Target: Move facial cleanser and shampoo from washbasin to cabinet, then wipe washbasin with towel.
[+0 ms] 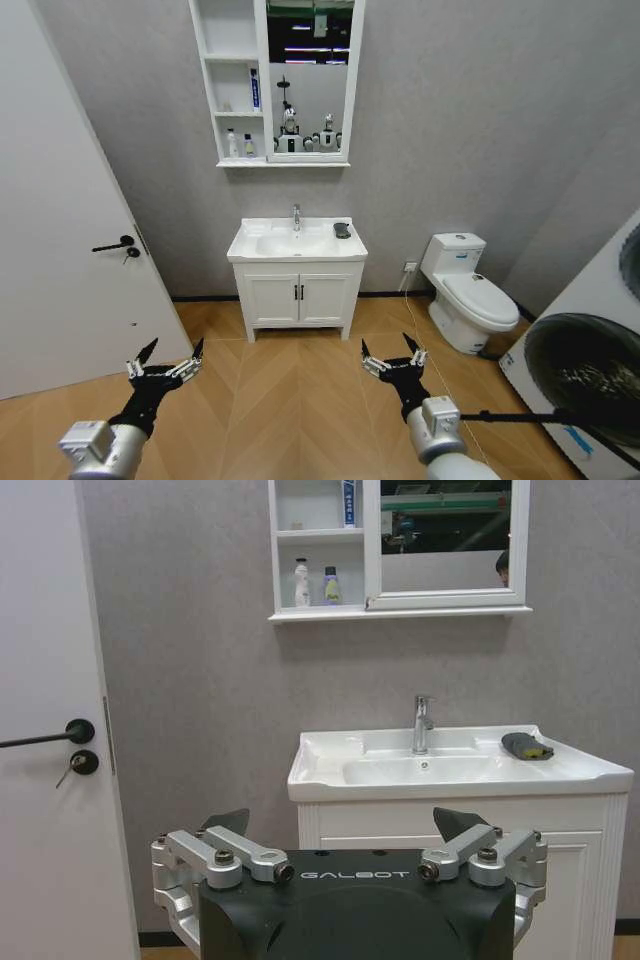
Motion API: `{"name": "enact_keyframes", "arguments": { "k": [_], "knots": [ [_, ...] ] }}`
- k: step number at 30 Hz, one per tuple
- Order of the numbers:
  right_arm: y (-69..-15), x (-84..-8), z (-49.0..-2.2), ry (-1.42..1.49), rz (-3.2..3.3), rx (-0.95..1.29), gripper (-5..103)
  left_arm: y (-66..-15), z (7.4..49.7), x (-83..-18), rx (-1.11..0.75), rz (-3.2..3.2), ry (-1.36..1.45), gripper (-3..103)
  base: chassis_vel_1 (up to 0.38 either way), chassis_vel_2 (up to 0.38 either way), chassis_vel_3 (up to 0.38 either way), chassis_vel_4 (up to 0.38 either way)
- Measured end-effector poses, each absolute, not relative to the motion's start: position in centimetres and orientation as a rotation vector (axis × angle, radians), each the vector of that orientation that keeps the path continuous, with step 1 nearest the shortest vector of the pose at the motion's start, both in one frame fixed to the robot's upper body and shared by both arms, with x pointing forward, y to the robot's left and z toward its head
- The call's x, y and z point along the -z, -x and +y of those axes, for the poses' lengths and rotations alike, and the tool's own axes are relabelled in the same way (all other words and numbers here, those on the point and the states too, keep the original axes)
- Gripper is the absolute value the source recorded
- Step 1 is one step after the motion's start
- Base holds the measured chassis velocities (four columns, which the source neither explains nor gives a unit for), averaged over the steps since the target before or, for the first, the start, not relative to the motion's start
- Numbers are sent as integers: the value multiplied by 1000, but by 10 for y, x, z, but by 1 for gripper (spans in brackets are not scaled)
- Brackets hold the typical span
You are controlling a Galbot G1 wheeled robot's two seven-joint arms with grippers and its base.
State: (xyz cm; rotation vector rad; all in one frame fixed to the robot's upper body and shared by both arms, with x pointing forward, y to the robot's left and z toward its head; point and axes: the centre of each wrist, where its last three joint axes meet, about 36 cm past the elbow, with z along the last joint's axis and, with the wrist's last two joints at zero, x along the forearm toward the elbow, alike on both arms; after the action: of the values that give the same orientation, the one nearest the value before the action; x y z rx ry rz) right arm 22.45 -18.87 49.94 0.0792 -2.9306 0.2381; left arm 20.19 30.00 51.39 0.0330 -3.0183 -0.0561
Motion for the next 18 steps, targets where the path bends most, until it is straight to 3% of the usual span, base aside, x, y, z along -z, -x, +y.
{"name": "enact_keyframes", "arguments": {
  "k": [18],
  "knots": [
    [-224, -499, -189, -77, -2927, -240, 100, -202, 300, -514, 56, -3018, -33, 100, -7, 10, 13, -5]
  ]
}}
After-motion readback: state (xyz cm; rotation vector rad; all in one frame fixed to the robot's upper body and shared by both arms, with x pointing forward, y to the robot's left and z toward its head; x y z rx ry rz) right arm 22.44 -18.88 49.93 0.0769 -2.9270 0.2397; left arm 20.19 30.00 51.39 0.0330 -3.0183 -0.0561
